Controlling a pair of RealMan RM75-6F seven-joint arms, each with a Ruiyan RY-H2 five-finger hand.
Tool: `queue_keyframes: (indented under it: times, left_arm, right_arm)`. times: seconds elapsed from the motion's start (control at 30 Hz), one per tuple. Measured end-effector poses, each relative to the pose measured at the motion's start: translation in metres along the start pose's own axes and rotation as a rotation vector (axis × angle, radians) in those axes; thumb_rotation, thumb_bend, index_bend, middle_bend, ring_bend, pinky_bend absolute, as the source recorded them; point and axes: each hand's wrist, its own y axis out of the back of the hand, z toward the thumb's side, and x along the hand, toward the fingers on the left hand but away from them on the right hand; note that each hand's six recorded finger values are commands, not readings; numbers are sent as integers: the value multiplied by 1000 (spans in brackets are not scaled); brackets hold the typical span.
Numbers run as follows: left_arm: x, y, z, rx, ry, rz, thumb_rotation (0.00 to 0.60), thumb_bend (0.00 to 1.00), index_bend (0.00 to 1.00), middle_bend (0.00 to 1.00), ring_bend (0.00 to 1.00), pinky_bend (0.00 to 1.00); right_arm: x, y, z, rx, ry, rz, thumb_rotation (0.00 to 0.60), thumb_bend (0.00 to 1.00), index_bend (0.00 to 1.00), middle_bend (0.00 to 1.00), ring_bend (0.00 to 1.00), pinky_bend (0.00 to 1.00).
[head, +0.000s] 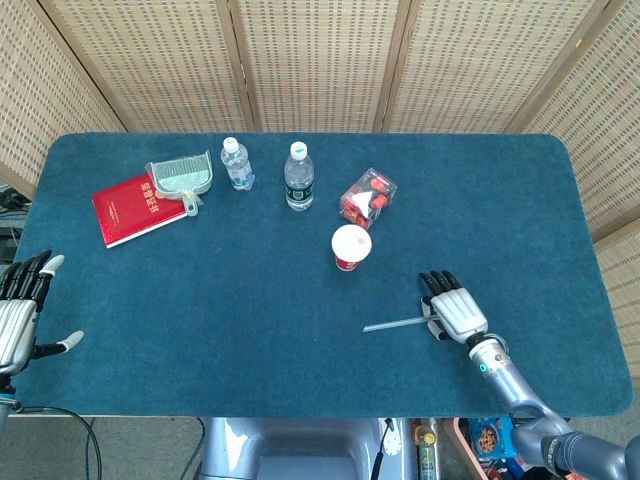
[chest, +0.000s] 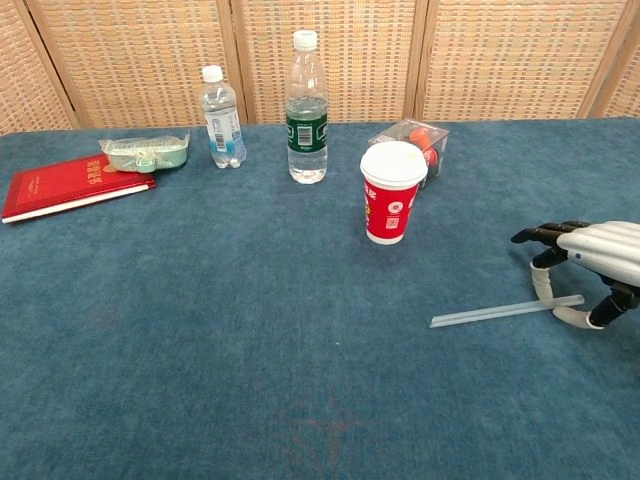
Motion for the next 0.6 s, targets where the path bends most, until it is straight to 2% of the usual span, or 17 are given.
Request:
queue_keyframes:
  times: [0.1,0.4,0.6]
  left_arm:
    - [0,0,0,0,0,-1,600,57,0,0,0,0]
    - [0,-1,1,0,0,-3,600,57,0,0,0,0]
    - [0,0,0,-5,-1,-4,600,57,0,0,0,0]
  right_arm:
    - [0,0,1,-4,9,-4,600,512,648,147,0,0]
    - [7,7,3,-10,47,-32,600,535,664,163,0,0]
    - [18,36,-9,25,51,-130,600,535,664,168,0,0]
